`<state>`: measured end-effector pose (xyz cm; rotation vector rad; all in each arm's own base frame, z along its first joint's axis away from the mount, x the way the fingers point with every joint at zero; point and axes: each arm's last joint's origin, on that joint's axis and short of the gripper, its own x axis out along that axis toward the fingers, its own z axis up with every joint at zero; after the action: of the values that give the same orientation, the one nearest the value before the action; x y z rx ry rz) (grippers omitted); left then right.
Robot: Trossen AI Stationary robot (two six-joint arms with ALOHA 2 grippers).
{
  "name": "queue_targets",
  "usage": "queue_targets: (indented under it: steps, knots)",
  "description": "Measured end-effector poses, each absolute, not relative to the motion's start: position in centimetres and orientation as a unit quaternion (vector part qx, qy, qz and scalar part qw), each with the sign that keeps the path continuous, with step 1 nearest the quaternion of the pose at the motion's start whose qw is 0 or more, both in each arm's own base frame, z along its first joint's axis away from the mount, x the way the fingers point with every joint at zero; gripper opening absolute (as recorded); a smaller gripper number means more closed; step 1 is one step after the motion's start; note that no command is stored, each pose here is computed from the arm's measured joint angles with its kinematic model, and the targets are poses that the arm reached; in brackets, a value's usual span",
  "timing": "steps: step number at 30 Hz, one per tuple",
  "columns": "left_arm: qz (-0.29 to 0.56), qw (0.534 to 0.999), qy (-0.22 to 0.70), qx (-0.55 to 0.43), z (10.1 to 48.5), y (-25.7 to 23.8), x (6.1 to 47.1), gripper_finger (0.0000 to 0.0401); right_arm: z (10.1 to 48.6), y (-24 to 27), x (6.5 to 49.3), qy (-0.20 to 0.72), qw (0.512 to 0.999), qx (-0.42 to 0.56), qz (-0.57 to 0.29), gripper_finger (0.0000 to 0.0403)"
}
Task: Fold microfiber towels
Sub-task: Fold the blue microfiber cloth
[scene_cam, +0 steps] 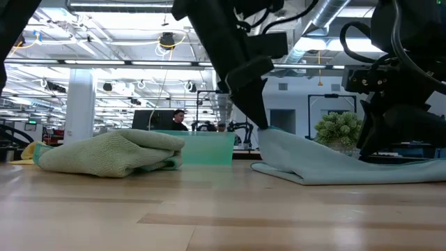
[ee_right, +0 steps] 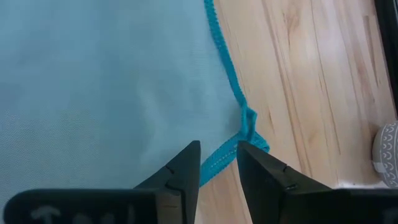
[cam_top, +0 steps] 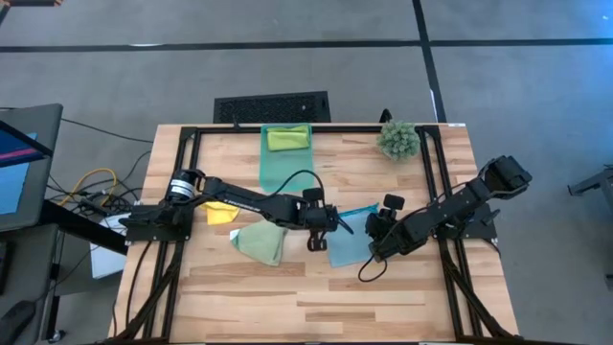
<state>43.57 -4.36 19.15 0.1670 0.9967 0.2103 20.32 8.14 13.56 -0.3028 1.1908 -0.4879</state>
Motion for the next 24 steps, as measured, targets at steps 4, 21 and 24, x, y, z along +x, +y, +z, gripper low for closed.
queue_targets:
  steps: [4, 21, 24]
  knots:
    - [0.093, 0.870, 0.477, 0.078, 19.1, -4.7, 43.5, 0.0000, 13.6, 8.1, 20.3, 0.553, 0.789, -0.141, -0.227, 0.0129]
    - [0.107, 0.876, 0.466, 0.064, 18.2, -3.4, 43.6, 0.0000, 13.6, 8.2, 20.3, 0.553, 0.789, -0.141, -0.226, 0.0129]
    - [0.103, 0.876, 0.466, 0.067, 17.1, -3.4, 43.3, 0.0000, 13.6, 8.1, 20.4, 0.555, 0.788, -0.151, -0.218, 0.0129]
